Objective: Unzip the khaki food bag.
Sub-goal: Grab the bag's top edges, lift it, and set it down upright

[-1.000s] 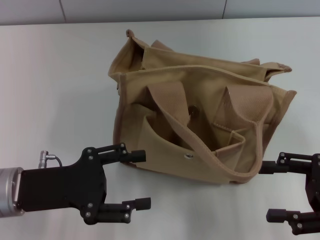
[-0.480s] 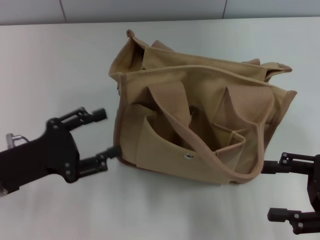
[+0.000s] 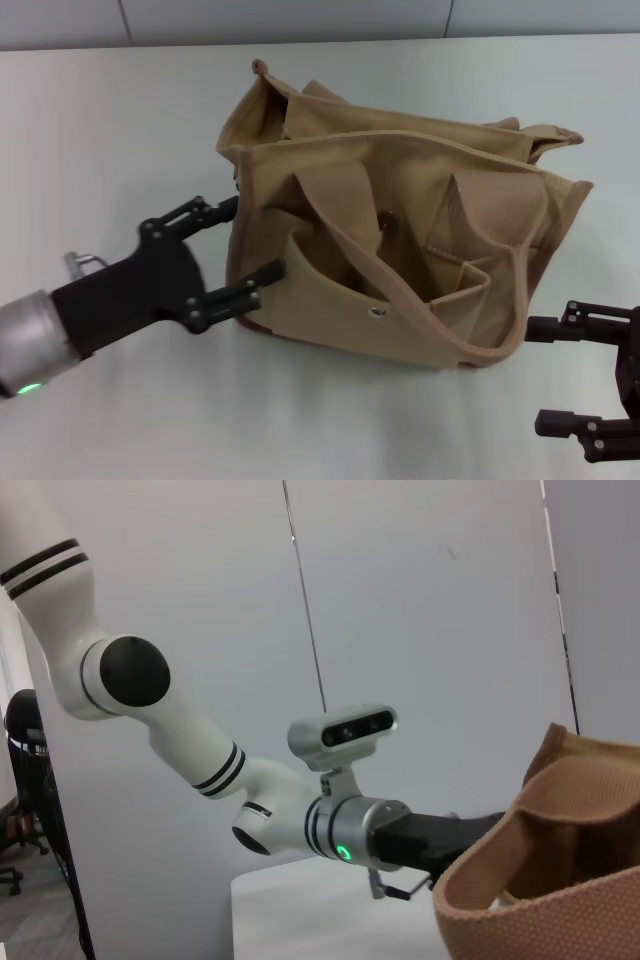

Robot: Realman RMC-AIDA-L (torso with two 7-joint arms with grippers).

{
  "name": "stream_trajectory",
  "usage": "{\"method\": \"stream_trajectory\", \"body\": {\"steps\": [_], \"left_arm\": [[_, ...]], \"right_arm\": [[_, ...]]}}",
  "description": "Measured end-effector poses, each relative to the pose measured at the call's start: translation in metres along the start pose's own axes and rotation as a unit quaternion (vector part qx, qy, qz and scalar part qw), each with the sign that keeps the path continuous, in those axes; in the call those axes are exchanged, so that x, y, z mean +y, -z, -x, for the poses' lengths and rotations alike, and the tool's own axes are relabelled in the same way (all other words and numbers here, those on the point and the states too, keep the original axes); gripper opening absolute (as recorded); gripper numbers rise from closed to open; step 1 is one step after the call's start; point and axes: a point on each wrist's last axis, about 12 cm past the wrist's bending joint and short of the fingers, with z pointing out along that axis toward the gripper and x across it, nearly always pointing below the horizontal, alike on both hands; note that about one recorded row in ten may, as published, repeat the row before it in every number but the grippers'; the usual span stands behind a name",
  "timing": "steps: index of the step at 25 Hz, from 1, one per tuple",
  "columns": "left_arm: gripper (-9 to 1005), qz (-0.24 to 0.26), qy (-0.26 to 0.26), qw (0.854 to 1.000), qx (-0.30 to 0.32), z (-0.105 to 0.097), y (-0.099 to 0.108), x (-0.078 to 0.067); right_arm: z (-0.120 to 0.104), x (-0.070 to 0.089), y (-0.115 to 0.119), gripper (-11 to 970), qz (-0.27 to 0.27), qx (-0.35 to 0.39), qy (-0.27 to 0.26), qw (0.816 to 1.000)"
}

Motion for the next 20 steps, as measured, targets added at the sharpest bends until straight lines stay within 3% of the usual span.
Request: {"method": "stream_trajectory", "body": {"steps": [3, 6, 17, 20], "left_arm": [[664, 0.024, -0.014, 1.000, -0.001, -0.005, -0.018, 0.001], [652, 0.039, -0.041, 0.998, -0.010, -0.007, -0.022, -0.002], [610, 0.076, -0.054, 0.995, -0.018, -0.009, -0.022, -0.001], [470, 0.073, -0.054, 0.996, -0.013, -0.010, -0.023, 0.000]], "right_arm": [[0.000, 0.000, 0.000, 791, -0.001, 0.000, 0.000, 1.000], [-0.001, 0.000, 0.000, 791, -0.001, -0.001, -0.001, 1.000], [-0.003, 0.001, 0.001, 790, -0.018, -0.018, 0.008, 1.000], [-0.003, 0.001, 0.002, 790, -0.025, -0.022, 0.008, 0.999]]}}
